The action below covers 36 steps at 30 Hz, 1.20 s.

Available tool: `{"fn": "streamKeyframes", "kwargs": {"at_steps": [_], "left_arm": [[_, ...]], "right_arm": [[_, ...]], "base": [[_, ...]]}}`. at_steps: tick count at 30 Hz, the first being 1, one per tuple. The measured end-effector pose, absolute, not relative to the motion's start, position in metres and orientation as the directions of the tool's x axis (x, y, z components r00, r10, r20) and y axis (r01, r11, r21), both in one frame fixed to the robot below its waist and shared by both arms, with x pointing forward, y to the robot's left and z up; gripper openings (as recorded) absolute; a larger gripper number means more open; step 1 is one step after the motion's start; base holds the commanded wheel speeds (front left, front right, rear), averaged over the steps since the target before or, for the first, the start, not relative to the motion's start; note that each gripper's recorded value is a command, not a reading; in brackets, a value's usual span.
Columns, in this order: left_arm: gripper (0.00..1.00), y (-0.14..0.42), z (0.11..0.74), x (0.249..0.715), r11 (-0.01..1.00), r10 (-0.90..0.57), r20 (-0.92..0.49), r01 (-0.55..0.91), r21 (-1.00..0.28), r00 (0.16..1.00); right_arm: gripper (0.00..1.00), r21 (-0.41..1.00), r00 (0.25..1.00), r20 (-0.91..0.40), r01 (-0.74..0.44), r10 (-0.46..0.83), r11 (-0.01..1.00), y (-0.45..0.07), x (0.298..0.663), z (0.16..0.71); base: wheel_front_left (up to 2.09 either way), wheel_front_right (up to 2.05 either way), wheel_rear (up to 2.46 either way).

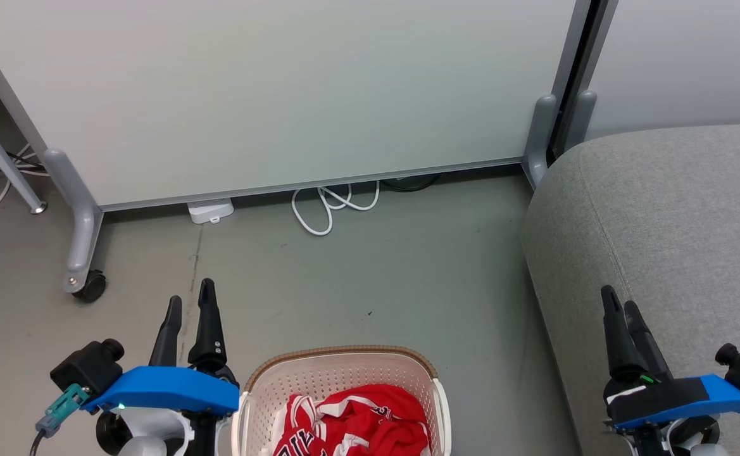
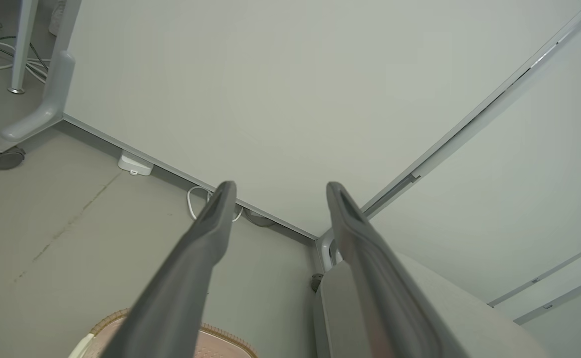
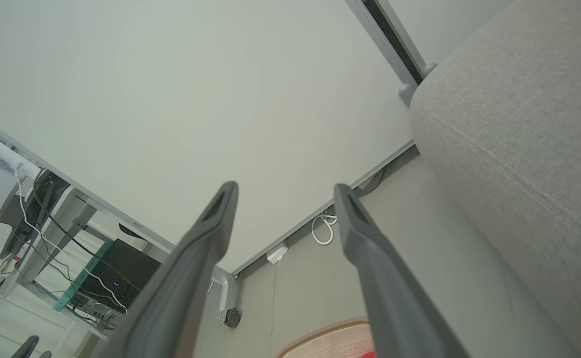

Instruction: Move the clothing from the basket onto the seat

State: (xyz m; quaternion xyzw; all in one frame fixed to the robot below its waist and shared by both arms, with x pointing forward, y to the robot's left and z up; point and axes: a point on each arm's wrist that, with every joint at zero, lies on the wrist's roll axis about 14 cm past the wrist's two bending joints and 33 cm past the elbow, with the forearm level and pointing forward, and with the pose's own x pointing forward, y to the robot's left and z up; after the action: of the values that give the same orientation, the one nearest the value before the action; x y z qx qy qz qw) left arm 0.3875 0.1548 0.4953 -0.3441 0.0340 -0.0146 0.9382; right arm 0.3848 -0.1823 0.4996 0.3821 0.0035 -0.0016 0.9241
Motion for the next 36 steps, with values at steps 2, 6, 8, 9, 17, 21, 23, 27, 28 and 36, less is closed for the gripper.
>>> {"fn": "streamKeyframes", "kwargs": {"at_steps": [2, 6, 8, 9, 17, 21, 23, 27, 28, 36], "left_arm": [[1.00, 0.154, 0.496, 0.388, 0.781, -0.052, -0.052, 0.008, -0.624, 0.997], [1.00, 0.150, 0.495, 0.388, 0.815, -0.059, -0.049, 0.020, -0.579, 0.997], [1.00, 0.148, 0.495, 0.388, 0.830, -0.065, -0.049, 0.026, -0.558, 0.997], [1.00, 0.148, 0.494, 0.388, 0.836, -0.066, -0.049, 0.028, -0.548, 0.997], [1.00, 0.142, 0.495, 0.390, 0.883, -0.083, -0.035, 0.057, -0.466, 0.996], [1.00, 0.140, 0.495, 0.390, 0.903, -0.087, -0.032, 0.066, -0.425, 0.996], [1.00, 0.139, 0.496, 0.390, 0.912, -0.091, -0.026, 0.073, -0.404, 0.996], [1.00, 0.137, 0.498, 0.390, 0.926, -0.100, -0.015, 0.087, -0.367, 0.995], [1.00, 0.136, 0.498, 0.390, 0.929, -0.103, -0.014, 0.092, -0.358, 0.995], [1.00, 0.130, 0.503, 0.391, 0.952, -0.121, 0.013, 0.120, -0.280, 0.993]], "right_arm": [[1.00, 0.686, 1.000, -0.010, 0.005, 0.003, 0.728, -0.181, 0.385, 0.498], [1.00, 0.649, 1.000, -0.012, 0.000, 0.010, 0.761, -0.179, 0.385, 0.496], [1.00, 0.630, 1.000, -0.013, -0.003, 0.014, 0.777, -0.178, 0.385, 0.496], [1.00, 0.621, 1.000, -0.012, -0.004, 0.015, 0.784, -0.177, 0.385, 0.495], [1.00, 0.543, 1.000, -0.006, -0.021, 0.029, 0.840, -0.174, 0.387, 0.495], [1.00, 0.507, 0.999, -0.001, -0.032, 0.038, 0.861, -0.171, 0.387, 0.495], [1.00, 0.487, 0.999, 0.000, -0.036, 0.042, 0.873, -0.170, 0.387, 0.495], [1.00, 0.452, 0.999, 0.004, -0.046, 0.050, 0.891, -0.168, 0.387, 0.495], [1.00, 0.441, 0.999, 0.006, -0.049, 0.052, 0.896, -0.168, 0.387, 0.495], [1.00, 0.371, 0.997, 0.019, -0.072, 0.070, 0.926, -0.164, 0.388, 0.497]], "base": [[0.00, 0.00, 0.00], [0.00, 0.00, 0.00], [0.00, 0.00, 0.00], [0.00, 0.00, 0.00], [0.00, 0.00, 0.00], [0.00, 0.00, 0.00], [0.00, 0.00, 0.00], [0.00, 0.00, 0.00], [0.00, 0.00, 0.00], [0.00, 0.00, 0.00]]}}
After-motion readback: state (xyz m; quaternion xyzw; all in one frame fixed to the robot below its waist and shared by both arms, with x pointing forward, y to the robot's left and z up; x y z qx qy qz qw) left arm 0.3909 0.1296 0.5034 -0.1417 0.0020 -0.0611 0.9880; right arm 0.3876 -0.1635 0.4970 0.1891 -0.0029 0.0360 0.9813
